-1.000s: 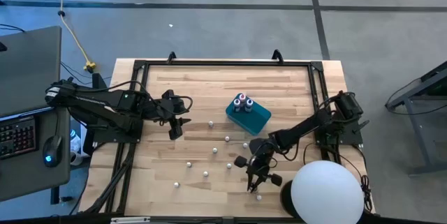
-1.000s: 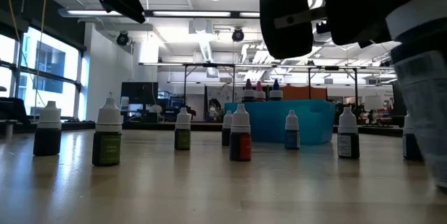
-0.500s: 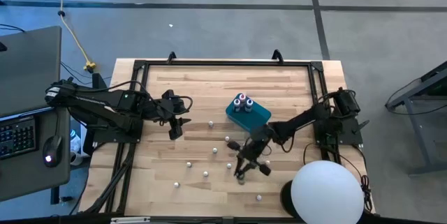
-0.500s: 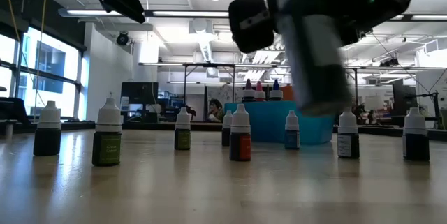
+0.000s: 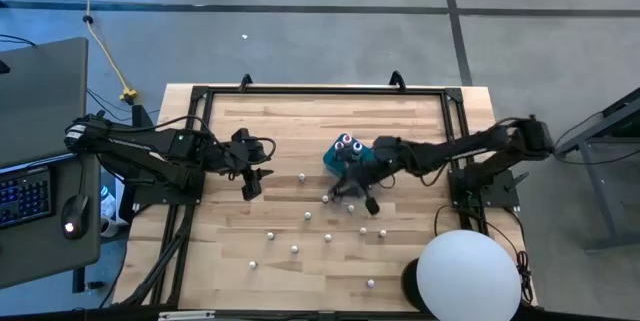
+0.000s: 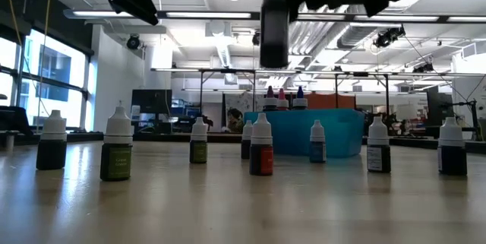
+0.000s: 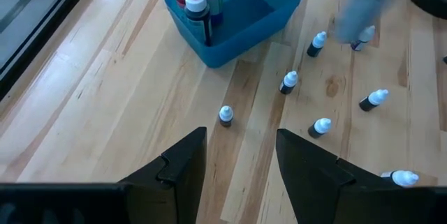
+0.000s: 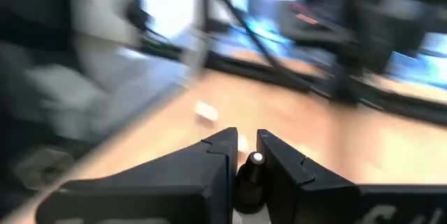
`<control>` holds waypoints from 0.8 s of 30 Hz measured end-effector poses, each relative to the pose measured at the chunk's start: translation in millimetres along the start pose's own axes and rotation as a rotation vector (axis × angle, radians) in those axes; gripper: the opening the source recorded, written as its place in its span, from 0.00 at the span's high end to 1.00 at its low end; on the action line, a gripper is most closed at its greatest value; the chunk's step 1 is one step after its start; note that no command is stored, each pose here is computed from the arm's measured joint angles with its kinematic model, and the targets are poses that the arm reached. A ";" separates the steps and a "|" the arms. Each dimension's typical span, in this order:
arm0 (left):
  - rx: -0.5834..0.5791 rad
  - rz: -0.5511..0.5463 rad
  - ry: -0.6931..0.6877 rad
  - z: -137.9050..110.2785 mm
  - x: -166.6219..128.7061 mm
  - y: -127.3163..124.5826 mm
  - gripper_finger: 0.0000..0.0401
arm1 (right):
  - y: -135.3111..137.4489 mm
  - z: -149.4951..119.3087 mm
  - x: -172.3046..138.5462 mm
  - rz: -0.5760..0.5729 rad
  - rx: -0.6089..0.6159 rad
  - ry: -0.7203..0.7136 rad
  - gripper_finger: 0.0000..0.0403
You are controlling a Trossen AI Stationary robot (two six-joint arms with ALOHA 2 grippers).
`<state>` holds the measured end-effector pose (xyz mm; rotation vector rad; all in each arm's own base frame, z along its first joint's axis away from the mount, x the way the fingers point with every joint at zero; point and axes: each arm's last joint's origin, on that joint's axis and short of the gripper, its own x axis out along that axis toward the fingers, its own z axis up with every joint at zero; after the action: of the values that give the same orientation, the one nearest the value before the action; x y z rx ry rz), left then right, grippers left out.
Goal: Pick & Place food coloring
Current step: Put the large black food coloring bottle into the blue container
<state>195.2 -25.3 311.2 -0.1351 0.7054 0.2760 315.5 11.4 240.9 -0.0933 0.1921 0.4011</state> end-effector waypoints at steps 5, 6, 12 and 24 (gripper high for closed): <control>0.000 0.000 0.000 0.0 0.0 0.0 0.58 | -12.3 -1.0 -15.9 -0.273 -0.052 0.131 0.91; 0.000 0.000 -0.001 0.1 0.0 0.0 0.58 | -14.7 -1.7 -17.0 -0.323 -0.055 0.146 0.91; 0.000 0.000 0.000 0.0 0.0 0.0 0.58 | -25.2 -11.5 -24.0 -0.563 -0.011 0.270 0.89; 0.000 -0.001 -0.001 0.1 0.0 -0.1 0.58 | -28.4 -15.9 -26.0 -0.698 0.067 0.297 0.88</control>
<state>195.3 -25.3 311.3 -0.1353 0.7040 0.2754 300.6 -26.5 232.2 -0.1461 0.4464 -0.3182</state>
